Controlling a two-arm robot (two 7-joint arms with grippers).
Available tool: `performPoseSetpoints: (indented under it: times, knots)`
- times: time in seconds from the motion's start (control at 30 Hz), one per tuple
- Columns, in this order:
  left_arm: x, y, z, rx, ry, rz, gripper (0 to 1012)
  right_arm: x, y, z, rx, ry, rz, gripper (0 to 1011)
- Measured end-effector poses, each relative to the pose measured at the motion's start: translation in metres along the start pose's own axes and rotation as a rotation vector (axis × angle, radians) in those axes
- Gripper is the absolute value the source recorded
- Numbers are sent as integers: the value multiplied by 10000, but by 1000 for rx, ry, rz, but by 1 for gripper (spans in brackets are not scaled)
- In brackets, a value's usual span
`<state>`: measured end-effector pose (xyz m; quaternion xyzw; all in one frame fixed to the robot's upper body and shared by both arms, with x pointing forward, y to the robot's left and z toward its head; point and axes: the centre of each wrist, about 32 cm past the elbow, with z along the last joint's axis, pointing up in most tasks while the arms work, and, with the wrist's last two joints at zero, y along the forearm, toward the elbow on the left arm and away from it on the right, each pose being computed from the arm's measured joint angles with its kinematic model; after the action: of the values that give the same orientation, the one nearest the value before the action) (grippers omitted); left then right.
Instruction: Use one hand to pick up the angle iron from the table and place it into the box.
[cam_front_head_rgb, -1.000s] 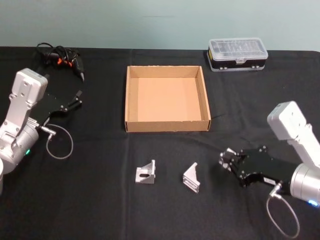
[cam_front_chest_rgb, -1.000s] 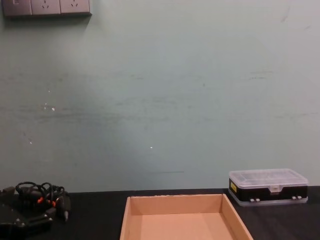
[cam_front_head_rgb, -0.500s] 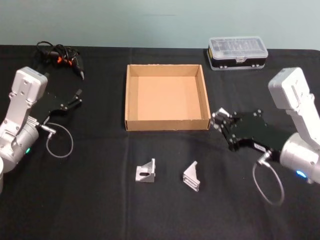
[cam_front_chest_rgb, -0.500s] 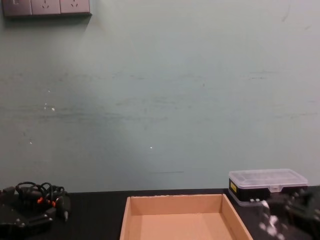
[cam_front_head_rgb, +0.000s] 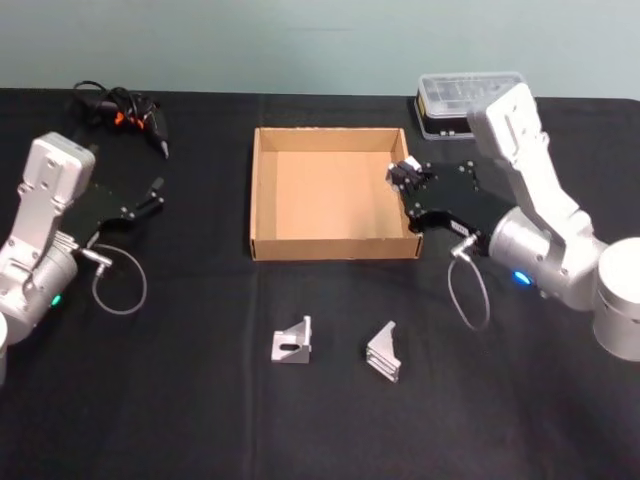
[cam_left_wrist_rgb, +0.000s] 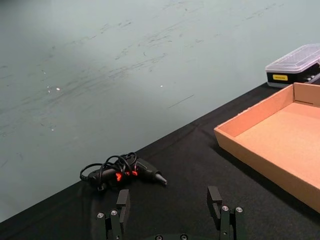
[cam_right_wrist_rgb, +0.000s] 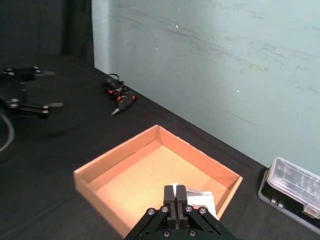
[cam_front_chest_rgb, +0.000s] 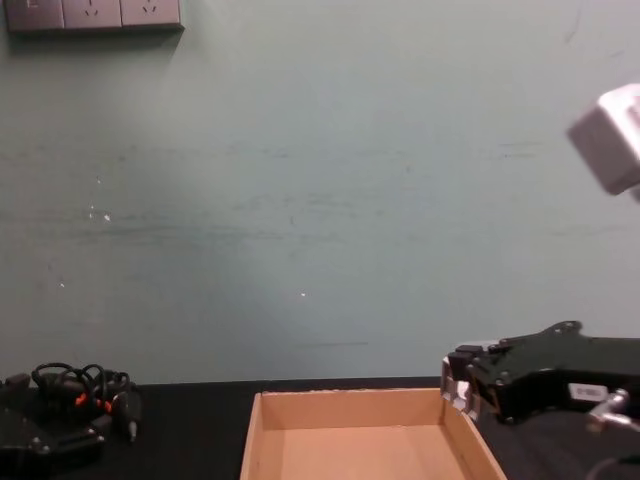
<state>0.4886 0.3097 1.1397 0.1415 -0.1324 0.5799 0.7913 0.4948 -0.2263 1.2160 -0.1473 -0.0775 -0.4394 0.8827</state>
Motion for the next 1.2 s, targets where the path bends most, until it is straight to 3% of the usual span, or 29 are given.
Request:
performPoseSetpoints:
  times: [0.43,0.73,1.0,1.2]
  knots:
    - [0,0,0,0,0,0,1011,156,544,-56,-28,7,-25,29]
    - [0,0,0,0,0,0,1011,162,871,-51,-61,-1,-12,29]
    - [0,0,0,0,0,0,1011,130,1046,-159,-123,-16,-3,28]
    - [0,0,0,0,0,0,1011,105,1087,-241,-157,-26,-4,29]
